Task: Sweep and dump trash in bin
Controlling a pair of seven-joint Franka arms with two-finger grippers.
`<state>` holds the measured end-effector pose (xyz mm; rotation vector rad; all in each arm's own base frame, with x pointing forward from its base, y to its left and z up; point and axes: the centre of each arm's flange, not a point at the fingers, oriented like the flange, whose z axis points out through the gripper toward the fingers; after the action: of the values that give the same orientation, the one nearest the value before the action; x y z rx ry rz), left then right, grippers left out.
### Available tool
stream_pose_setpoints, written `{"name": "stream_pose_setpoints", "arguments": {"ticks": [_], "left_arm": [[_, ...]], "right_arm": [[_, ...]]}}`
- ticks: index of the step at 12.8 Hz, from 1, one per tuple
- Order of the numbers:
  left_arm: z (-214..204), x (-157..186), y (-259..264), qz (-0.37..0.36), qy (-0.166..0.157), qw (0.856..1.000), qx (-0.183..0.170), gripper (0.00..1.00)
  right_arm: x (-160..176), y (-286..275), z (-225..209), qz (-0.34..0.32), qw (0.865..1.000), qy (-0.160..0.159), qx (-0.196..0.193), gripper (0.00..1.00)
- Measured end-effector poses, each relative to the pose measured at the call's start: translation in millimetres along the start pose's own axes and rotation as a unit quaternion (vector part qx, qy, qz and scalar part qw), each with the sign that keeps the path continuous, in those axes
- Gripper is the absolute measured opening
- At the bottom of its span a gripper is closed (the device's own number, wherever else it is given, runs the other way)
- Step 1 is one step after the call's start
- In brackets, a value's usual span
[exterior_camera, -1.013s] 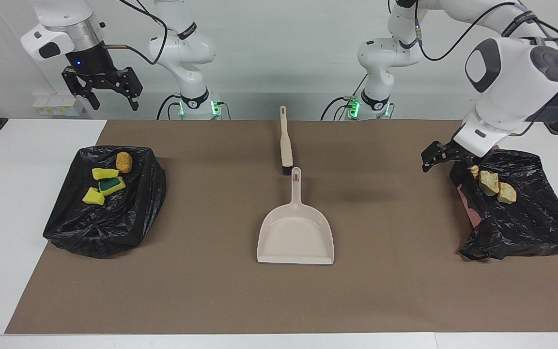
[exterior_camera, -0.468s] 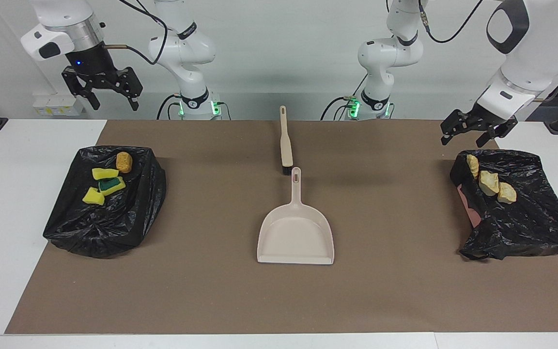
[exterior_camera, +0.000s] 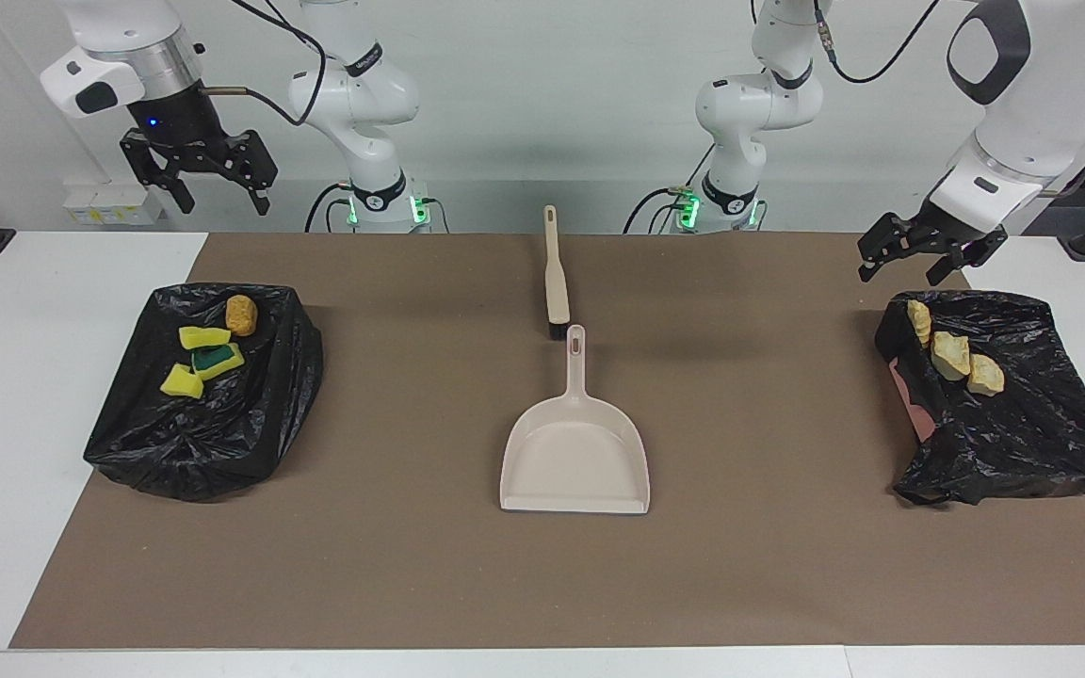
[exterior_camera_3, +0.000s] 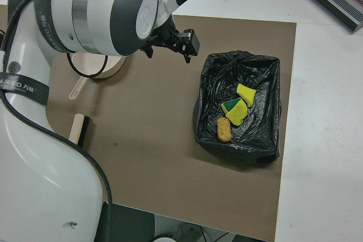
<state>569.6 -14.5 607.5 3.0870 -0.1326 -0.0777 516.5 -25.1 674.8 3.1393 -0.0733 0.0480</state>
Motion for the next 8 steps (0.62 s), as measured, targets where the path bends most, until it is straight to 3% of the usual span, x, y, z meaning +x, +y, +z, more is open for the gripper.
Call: {"name": "stream_pose_setpoints", "arguments": {"ticks": [8], "left_arm": [[0.2,-0.3,-0.6,-0.003,-0.001,1.0,0.004,1.0]], "right_arm": [[0.0,0.0,0.0,0.0,1.0,0.0,0.0,1.0]]}}
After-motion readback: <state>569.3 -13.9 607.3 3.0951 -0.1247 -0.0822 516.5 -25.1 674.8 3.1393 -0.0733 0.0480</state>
